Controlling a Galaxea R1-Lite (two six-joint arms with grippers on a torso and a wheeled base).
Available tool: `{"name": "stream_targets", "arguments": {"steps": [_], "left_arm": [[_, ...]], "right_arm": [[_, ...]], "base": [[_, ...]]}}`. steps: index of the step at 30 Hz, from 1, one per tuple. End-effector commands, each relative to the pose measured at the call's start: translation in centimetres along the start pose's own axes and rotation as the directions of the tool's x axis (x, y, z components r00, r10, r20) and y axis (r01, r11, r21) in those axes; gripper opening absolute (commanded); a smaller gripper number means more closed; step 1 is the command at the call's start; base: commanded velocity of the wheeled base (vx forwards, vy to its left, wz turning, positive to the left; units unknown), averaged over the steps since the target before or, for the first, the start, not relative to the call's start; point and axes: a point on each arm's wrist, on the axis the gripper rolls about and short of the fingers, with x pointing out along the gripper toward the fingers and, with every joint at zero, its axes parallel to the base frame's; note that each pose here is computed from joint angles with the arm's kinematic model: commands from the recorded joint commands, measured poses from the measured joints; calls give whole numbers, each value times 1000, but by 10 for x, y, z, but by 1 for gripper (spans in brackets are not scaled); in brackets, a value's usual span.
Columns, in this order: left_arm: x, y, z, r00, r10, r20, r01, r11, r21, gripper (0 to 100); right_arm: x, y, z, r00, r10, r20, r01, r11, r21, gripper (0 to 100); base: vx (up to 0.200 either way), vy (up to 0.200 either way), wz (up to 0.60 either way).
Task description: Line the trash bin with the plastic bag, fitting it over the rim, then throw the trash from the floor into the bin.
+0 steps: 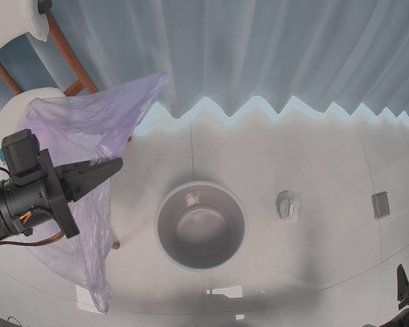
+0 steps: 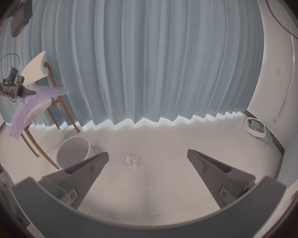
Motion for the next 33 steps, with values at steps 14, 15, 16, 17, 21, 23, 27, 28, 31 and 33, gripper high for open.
{"name": "stream_targets", "arguments": {"steps": [14, 15, 16, 17, 21, 23, 27, 28, 31, 33], "left_arm": [[1, 8, -5, 996, -52, 77, 66, 980, -189, 0], [-2, 9, -9, 995, -43, 88, 59, 979, -196, 0], [-3, 10, -10, 993, -35, 111, 57, 979, -197, 0], [-3, 10, -7, 989, -38, 143, 65, 980, -188, 0], [4, 13, -5, 984, -37, 175, 69, 982, -177, 0], [9, 13, -6, 984, -46, 171, 78, 979, -187, 0], [14, 1, -1, 976, -115, 184, 166, 942, -291, 0], [14, -1, 1, 974, -127, 188, 181, 934, -307, 0], [16, -11, 5, 963, -180, 202, 244, 899, -363, 0], [18, -13, 4, 961, -192, 198, 255, 892, -373, 0]], "right_arm": [[0, 0, -5, 1000, 0, -1, 0, 1000, 0, 100], [0, 0, -5, 1000, 0, -1, 0, 1000, -2, 100], [0, 0, -5, 1000, 0, -1, 0, 1000, 0, 100], [0, 0, -5, 1000, 0, 0, 0, 1000, 0, 100], [0, 0, -5, 1000, 0, -1, 0, 1000, 0, 100], [0, 0, -5, 1000, 0, -1, 0, 1000, -2, 100], [0, 0, -5, 1000, 0, -1, 0, 1000, -2, 100], [0, 0, -5, 1000, 0, -1, 0, 1000, -2, 100], [0, 0, -5, 1000, 0, -1, 0, 1000, -2, 100], [0, 0, -5, 1000, 0, -1, 0, 1000, -2, 100]], "base": [[0, 0, 0], [0, 0, 0], [0, 0, 0], [0, 0, 0], [0, 0, 0], [0, 0, 0], [0, 0, 0], [0, 0, 0], [0, 0, 0], [0, 0, 0]]}}
